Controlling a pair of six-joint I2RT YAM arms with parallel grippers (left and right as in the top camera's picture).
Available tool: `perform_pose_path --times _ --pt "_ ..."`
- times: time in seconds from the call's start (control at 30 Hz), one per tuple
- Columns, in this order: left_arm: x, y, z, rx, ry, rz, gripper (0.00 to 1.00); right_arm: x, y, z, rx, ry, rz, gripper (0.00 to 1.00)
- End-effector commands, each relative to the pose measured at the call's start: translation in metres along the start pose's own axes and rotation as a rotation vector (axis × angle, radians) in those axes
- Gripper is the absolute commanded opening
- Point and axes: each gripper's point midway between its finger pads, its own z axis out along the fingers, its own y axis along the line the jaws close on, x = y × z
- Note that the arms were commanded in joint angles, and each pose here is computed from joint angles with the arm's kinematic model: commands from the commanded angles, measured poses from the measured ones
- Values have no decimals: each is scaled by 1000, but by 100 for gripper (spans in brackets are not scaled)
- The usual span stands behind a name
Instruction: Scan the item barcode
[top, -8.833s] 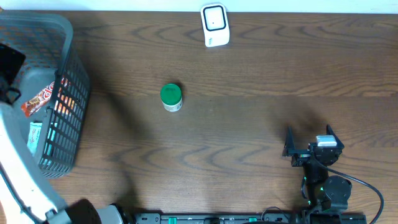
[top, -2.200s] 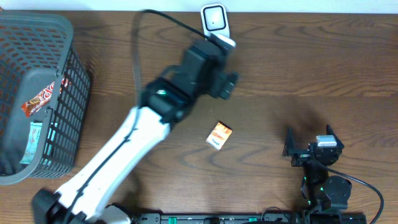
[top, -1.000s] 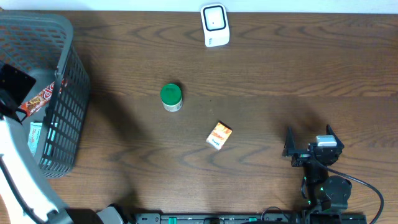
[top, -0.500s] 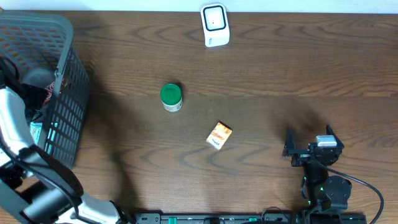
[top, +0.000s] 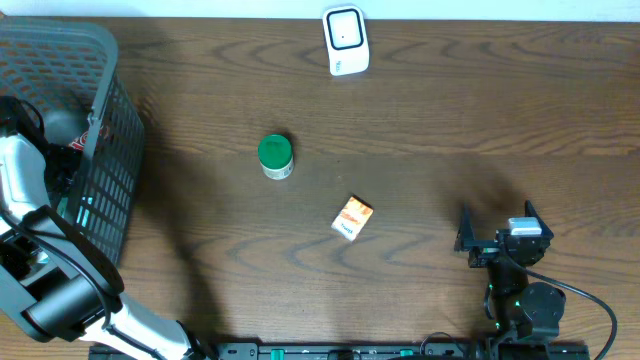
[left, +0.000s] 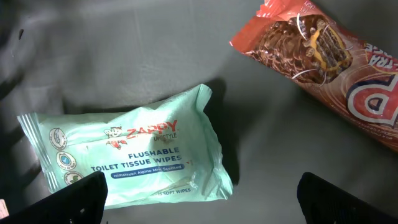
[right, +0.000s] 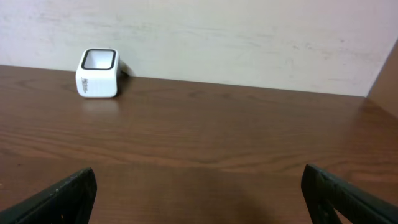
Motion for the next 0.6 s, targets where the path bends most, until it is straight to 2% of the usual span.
perform_pose_path --times 0.0,0.57 --pt "0 2 3 -13 3 -31 98 0 2 0 -6 0 12 99" --pt "14 5 33 -75 71 -81 98 0 2 0 -6 0 12 99"
